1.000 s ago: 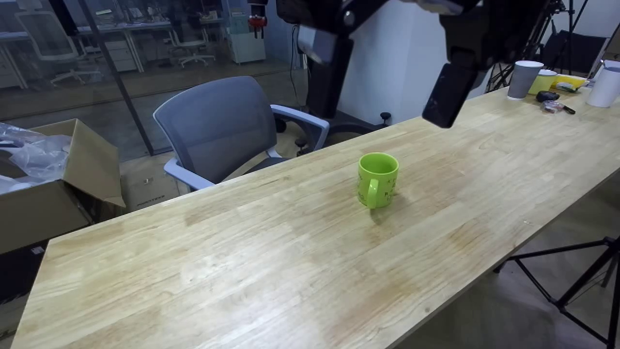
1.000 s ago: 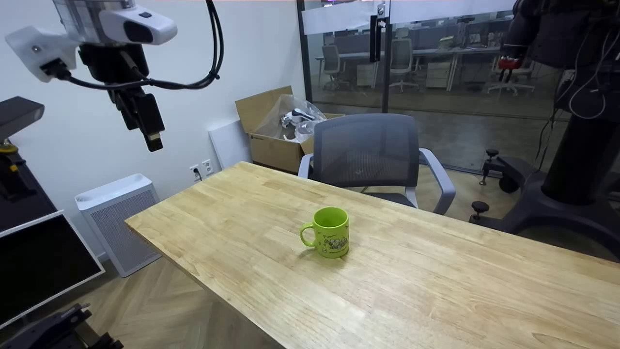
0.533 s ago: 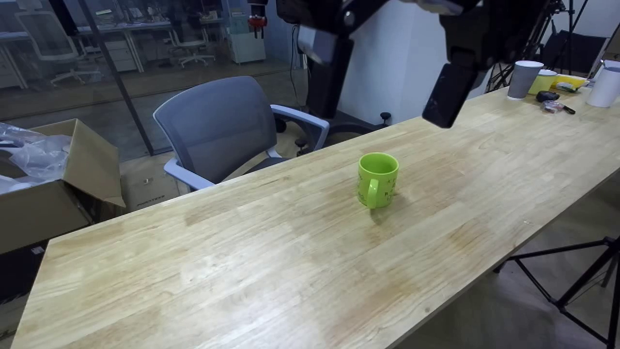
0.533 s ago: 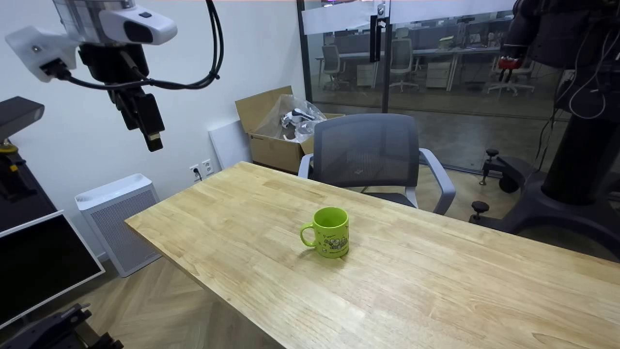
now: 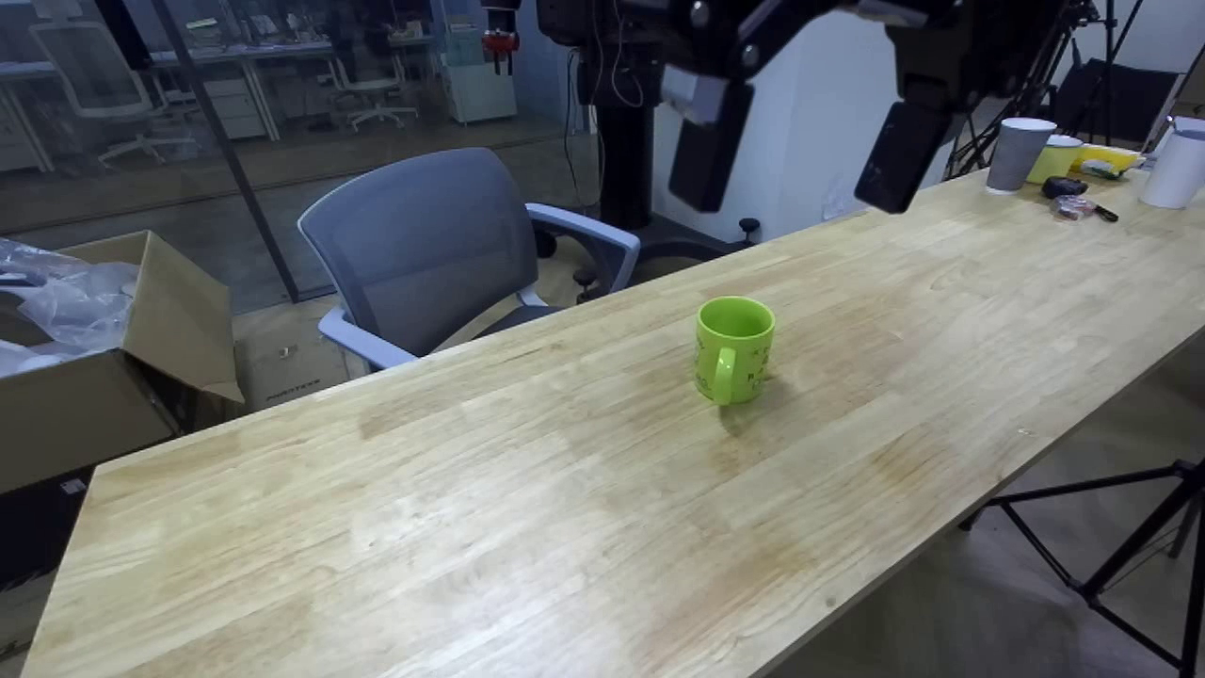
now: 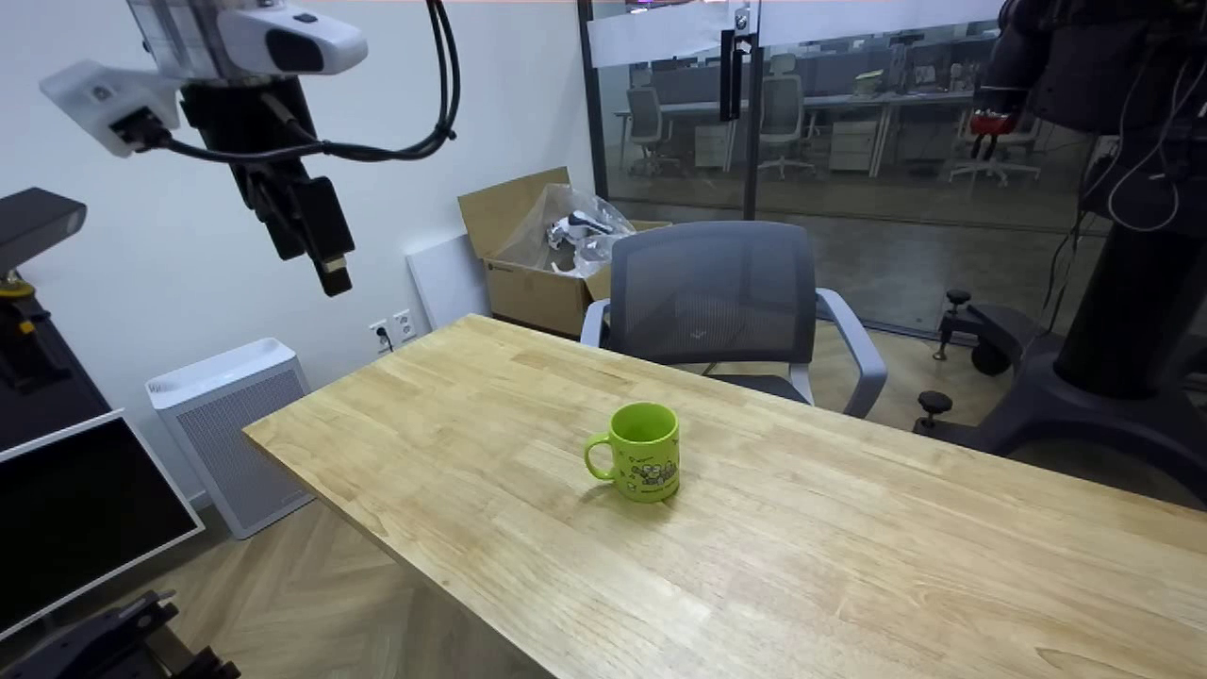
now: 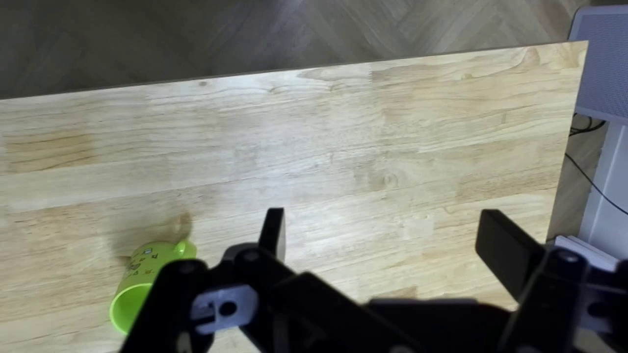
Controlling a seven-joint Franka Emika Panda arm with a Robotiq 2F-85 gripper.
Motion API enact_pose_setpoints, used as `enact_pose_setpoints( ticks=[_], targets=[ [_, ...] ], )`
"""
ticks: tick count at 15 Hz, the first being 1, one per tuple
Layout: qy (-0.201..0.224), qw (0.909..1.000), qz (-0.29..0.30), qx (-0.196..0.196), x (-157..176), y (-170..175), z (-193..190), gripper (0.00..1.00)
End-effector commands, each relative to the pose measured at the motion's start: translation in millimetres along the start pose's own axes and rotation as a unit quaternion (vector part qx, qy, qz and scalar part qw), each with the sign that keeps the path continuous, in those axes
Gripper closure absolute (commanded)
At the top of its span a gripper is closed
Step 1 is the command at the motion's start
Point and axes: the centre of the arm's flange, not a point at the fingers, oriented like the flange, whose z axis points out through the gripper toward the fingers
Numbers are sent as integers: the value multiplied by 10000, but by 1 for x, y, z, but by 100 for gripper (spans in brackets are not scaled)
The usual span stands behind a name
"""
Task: Move the mug backward
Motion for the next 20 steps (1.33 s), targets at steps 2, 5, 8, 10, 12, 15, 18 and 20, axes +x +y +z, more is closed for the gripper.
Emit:
enact_pose_setpoints(
  ticks=[2,5,8,10,12,15,18,20],
  targets=[
    [433,9984,169,-311,6,33,-14,0],
    [626,9975,179,-255,23,54,-31,0],
    [839,9960,173,-251,46,70,-49,0],
    [841,9962,137,-180,59,79,-58,0],
    [753,9970,138,-107,71,88,-64,0],
    [524,9986,86,36,91,98,-71,0],
    [345,9994,28,63,113,102,-76,0],
    [252,9997,-32,56,129,100,-80,0]
  ],
)
